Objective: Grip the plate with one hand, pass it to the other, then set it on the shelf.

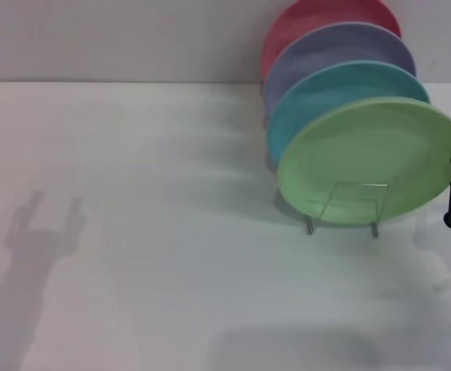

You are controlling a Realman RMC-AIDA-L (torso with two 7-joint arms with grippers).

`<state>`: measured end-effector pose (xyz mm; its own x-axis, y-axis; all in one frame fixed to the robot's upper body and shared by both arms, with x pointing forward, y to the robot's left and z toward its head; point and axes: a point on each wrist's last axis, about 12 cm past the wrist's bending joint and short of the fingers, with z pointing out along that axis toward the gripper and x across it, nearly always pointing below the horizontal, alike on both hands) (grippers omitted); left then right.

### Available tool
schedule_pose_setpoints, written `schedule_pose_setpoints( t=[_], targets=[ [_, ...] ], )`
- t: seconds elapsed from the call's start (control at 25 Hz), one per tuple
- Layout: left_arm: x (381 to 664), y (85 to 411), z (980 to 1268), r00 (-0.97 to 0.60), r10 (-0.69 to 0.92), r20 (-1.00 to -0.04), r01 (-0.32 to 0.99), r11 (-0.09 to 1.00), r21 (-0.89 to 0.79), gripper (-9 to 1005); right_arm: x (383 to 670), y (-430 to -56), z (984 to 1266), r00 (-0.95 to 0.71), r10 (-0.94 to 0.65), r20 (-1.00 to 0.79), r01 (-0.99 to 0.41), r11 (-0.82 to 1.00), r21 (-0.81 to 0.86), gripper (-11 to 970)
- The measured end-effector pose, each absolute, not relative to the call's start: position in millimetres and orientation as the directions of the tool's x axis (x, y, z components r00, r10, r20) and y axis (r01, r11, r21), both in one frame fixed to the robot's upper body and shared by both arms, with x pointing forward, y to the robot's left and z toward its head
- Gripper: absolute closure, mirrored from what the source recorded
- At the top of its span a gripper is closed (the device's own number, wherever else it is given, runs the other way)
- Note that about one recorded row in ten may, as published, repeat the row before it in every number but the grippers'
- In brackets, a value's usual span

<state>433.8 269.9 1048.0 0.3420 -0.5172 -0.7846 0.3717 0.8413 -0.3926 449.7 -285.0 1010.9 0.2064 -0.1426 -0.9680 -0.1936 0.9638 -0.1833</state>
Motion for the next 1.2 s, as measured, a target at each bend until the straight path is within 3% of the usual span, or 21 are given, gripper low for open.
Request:
schedule_pose_setpoints(
  t=[0.44,0.8,1.0,1.2],
  targets=[
    [434.7,273.5,1050.8,0.354,-0.527,-0.772,0.387,0.835,-0.392,261,449.6,-283.8,1009.2,0.192,-0.136,-0.972,-0.201,0.964,-0.175,835],
    [437.1,277.0,1054.5,0.378,-0.521,-0.765,0.391,0.839,-0.378,261,414.3,-290.5,1024.4,0.346,-0.021,-0.938,-0.189,0.978,-0.092,714],
    [440.5,279.4,1054.6,0.388,-0.489,-0.782,0.387,0.856,-0.343,261,391.3,-318.1,1042.3,0.492,0.092,-0.866,-0.091,0.994,0.054,543],
    [448.9,276.2,1051.2,0.407,-0.345,-0.846,0.323,0.920,-0.220,260,403.0,-359.6,1053.8,0.524,0.196,-0.829,-0.073,0.980,0.185,516]
  ],
)
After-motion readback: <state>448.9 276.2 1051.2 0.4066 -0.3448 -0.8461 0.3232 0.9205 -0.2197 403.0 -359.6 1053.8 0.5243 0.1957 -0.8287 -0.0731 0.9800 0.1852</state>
